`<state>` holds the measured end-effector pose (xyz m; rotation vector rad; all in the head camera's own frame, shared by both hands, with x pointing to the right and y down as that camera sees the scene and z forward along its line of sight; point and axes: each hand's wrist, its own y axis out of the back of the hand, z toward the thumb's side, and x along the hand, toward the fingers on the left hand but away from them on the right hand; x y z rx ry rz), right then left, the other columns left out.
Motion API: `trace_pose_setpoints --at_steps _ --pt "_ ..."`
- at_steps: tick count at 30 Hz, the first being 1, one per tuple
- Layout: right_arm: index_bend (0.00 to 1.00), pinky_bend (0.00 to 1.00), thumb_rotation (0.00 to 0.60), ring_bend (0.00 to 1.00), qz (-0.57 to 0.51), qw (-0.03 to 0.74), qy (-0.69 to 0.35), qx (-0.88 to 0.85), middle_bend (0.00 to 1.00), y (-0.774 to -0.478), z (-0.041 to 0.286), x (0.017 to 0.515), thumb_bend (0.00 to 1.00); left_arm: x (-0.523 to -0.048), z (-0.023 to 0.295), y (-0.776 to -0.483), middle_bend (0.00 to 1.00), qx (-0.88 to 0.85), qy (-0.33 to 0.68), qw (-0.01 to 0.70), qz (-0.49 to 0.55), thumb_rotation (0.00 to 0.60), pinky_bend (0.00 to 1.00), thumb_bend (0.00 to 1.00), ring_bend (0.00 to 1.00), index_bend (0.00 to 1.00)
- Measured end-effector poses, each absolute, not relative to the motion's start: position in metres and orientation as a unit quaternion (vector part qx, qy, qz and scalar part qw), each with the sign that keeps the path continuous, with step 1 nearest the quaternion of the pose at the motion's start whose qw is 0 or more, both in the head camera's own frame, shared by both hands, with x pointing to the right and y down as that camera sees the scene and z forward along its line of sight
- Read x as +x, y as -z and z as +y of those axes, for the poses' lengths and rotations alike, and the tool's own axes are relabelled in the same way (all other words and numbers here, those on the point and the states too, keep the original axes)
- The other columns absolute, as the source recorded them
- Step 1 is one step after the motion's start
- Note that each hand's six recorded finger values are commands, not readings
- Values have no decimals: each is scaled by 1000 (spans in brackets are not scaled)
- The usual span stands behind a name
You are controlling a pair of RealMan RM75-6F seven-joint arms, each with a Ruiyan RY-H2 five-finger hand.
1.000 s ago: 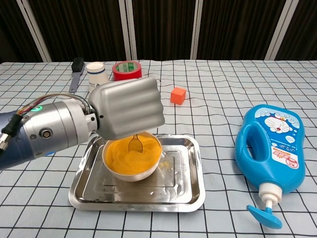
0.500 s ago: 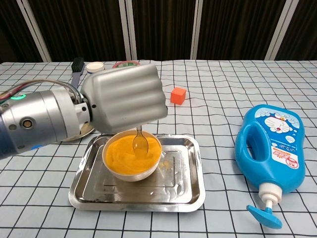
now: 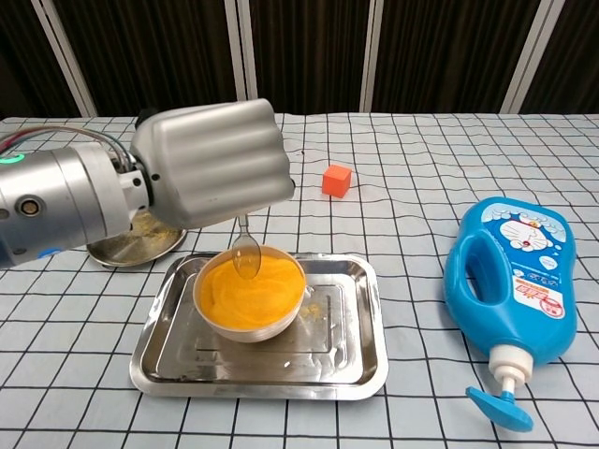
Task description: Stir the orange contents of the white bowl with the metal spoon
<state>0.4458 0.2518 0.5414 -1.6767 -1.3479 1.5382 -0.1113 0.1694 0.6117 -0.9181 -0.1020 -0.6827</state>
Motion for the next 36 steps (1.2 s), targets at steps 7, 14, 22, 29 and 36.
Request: trace_pose_setpoints --at_steps 7,14,22,29,36 --pt "0 0 600 0 -495 245 -564 -614 0 -541 252 447 202 -100 185 -611 1000 -450 306 838 -50 600 1000 669 1000 839" --pt "0 0 600 0 -495 245 -563 -615 0 -541 252 446 202 -98 196 -610 1000 -454 293 839 -61 600 1000 669 1000 839" --pt "0 0 600 0 -496 243 -563 -614 0 -541 252 446 202 -101 196 -616 1000 -440 294 845 -79 600 1000 670 1000 844" --pt "0 0 600 0 -497 243 -563 -614 0 -541 252 446 202 -105 187 -629 1000 -421 316 845 -90 600 1000 669 1000 848" --pt "0 0 600 0 -497 241 -561 -616 0 -540 252 446 202 -111 171 -638 1000 -401 351 842 -82 600 1000 669 1000 847"
